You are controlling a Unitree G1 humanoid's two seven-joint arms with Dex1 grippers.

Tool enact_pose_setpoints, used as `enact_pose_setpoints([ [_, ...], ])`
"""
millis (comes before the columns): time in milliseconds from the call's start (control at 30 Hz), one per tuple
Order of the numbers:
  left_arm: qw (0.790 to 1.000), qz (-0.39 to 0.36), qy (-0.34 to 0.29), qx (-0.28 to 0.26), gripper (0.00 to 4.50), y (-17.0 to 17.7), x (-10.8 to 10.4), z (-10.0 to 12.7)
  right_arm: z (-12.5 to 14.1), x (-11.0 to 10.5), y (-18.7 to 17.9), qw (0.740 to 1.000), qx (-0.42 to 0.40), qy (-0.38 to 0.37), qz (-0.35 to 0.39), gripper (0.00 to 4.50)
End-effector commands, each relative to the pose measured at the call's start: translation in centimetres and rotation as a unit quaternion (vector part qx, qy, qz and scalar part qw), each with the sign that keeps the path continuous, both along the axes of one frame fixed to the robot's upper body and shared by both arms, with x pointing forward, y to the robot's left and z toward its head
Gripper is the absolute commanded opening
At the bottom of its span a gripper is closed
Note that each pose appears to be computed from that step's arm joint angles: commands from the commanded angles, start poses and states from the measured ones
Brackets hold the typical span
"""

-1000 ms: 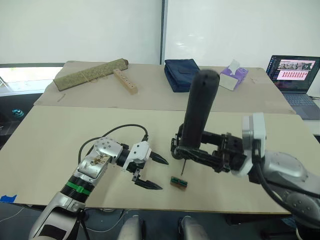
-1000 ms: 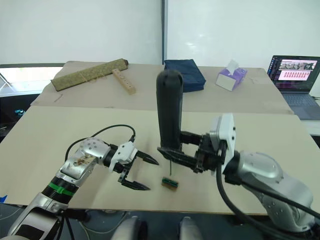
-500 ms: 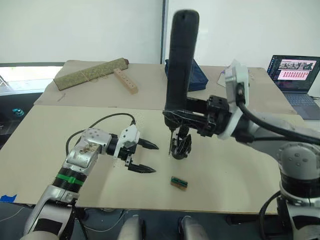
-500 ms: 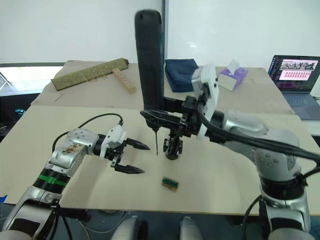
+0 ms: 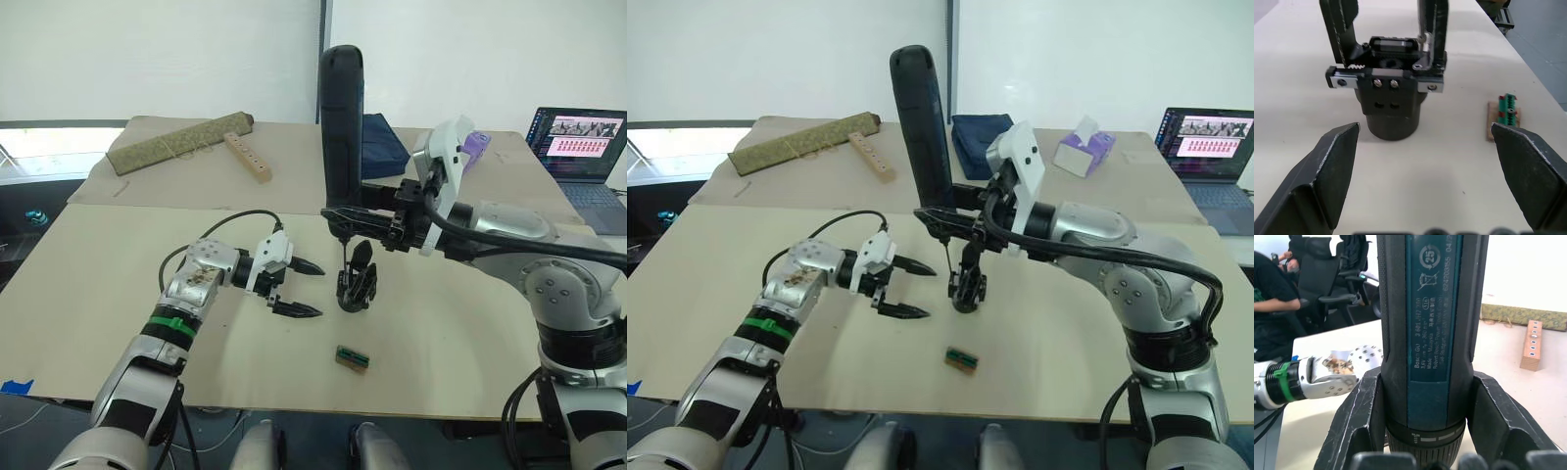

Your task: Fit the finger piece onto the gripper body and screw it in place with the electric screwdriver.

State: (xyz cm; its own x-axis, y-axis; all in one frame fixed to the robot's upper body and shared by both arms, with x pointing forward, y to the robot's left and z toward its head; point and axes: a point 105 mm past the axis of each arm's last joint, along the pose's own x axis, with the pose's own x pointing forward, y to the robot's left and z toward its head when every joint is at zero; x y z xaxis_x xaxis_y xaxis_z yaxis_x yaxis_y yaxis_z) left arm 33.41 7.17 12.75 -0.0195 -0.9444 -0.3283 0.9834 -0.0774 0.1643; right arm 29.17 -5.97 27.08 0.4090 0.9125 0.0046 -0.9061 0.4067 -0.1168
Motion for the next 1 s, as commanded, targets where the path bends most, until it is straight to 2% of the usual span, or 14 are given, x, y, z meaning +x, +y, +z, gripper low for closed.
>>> enact_pose_setpoints([
  [33,1.0,-0.006,-0.024,-0.004,4.5,-0.5,0.4,0.8,1.8,-0.5,-0.1,0.999,0.009,-0.04,0.006,1.91],
  [333,1.0,-0.006,-0.029,-0.001,4.5,-0.7,1.0,0.7,1.7,-0.6,-0.6,0.999,-0.002,-0.043,0.004,1.91],
  [1000,0.999,-0.015,-0.031,-0.009,4.5,-1.5,0.8,1.1,1.0,0.1,-1.4,0.999,0.004,-0.032,-0.026,1.91],
])
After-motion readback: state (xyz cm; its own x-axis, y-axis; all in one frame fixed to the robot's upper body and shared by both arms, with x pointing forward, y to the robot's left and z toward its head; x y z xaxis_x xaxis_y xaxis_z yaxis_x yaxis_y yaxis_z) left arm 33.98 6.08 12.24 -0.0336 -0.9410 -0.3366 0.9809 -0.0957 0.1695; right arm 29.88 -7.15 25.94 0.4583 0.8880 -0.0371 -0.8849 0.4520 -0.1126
